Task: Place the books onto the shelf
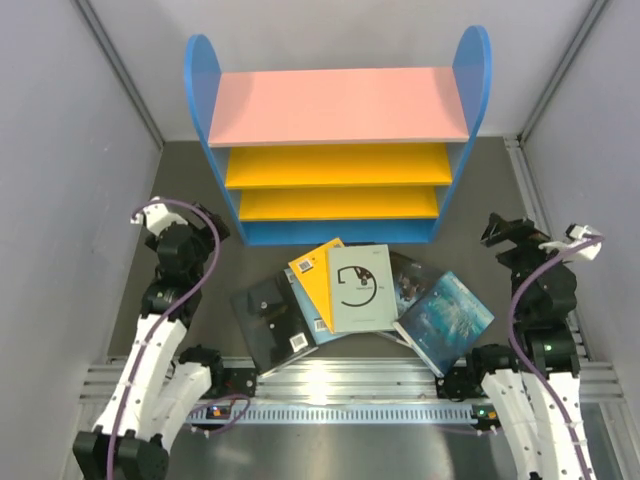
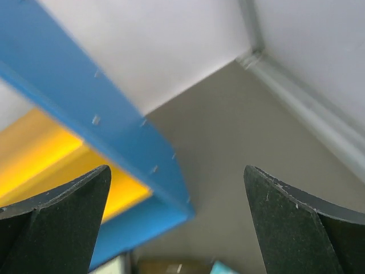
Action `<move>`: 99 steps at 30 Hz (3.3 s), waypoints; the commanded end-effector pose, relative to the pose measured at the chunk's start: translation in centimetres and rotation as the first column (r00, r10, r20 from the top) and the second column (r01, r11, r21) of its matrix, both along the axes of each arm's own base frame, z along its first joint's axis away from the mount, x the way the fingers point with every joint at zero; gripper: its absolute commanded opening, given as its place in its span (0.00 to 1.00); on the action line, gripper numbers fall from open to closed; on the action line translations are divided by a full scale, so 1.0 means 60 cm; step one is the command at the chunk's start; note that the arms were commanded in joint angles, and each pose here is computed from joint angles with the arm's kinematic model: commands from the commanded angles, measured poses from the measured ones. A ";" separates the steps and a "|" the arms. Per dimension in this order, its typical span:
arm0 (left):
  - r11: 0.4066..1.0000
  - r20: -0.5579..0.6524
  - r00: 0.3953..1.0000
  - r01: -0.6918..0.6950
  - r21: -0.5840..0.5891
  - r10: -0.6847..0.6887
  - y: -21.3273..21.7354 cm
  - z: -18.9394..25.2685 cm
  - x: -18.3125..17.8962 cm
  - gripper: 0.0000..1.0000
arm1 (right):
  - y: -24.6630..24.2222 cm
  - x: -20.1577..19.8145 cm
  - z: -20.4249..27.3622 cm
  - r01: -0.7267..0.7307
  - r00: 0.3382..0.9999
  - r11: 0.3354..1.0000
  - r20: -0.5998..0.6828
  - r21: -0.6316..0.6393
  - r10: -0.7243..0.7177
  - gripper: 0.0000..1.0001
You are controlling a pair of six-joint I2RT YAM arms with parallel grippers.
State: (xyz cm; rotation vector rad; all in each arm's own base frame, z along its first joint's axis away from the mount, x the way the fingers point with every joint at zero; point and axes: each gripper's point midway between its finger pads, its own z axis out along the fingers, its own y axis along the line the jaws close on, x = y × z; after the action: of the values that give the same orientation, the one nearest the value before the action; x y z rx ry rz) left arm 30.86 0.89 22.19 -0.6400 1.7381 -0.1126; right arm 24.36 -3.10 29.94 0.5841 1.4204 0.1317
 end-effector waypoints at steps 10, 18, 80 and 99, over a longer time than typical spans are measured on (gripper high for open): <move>0.828 0.447 0.768 0.551 -0.098 -0.458 -0.160 0.114 -0.106 0.99 | 0.207 -0.089 -0.083 -0.592 0.750 0.752 -0.144 0.289 0.646 1.00; 0.671 0.171 0.710 0.702 -0.238 -0.683 -0.236 0.014 -0.090 0.99 | 0.266 -0.072 -0.151 -0.717 0.583 0.589 -0.142 0.374 0.800 1.00; 0.566 -0.154 0.546 0.778 -0.273 -0.824 -0.481 -0.173 -0.194 0.99 | 0.336 -0.068 -0.280 -0.686 0.509 0.597 -0.313 0.415 0.802 0.00; 0.599 -0.078 0.601 0.759 -0.255 -0.795 -0.433 -0.227 -0.205 0.99 | 0.330 -0.145 0.310 -0.893 0.449 0.430 0.198 0.131 0.871 0.00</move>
State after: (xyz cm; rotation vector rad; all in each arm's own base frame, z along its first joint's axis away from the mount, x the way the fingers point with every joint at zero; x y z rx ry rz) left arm 17.87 -24.43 7.65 0.0658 2.1952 -0.8290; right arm 17.72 16.26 38.17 0.0138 1.7842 1.0572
